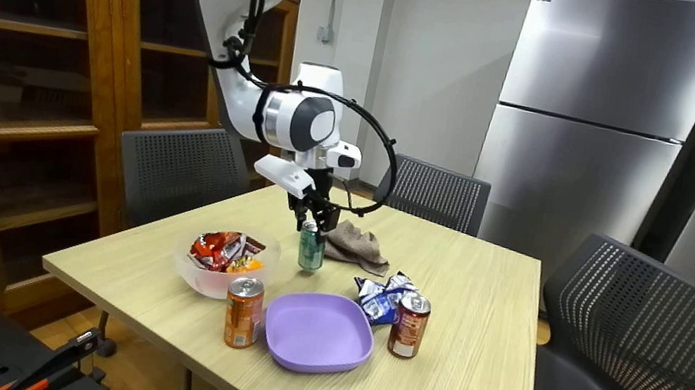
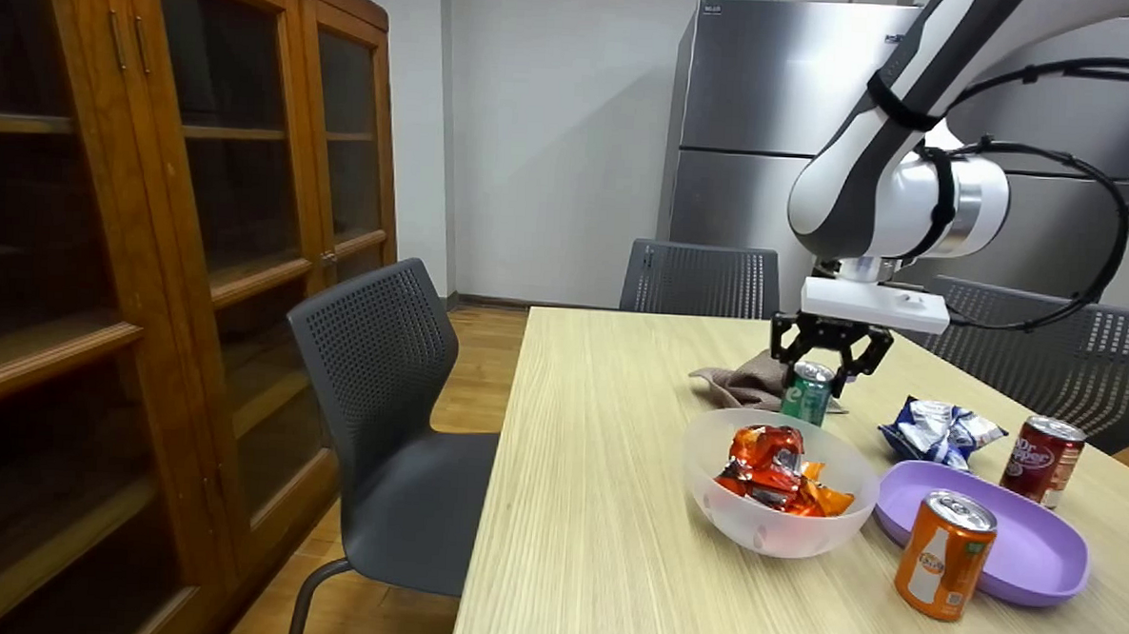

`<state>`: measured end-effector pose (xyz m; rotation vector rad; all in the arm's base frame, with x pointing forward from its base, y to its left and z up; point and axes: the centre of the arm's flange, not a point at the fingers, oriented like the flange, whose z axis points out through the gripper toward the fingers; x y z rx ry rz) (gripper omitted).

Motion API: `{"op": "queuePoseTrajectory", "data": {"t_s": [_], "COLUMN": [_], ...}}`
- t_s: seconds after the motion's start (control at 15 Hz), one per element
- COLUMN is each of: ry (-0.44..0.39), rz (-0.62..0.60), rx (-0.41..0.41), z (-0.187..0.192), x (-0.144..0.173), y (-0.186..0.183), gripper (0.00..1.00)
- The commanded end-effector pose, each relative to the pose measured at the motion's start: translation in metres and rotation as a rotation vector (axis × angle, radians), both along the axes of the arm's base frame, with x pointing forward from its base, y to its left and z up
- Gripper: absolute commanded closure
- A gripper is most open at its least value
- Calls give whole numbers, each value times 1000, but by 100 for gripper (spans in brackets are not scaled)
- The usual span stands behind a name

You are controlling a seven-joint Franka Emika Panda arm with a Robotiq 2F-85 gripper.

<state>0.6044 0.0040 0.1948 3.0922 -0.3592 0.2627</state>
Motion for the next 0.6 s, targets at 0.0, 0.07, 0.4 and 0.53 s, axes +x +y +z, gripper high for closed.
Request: {"op": "queuePoseTrajectory", "data": {"t_s": [0.0,0.07,0.4,0.53], "ry": [-44,-43,-29,-24], "rz": [7,11,-1,-27], "rx": [5,9,21,17], "z": [36,40,53,56], "x": [-27,-33,-64,-75], "y": [1,-1,-18,-30], "gripper": [62,62,62,62]}}
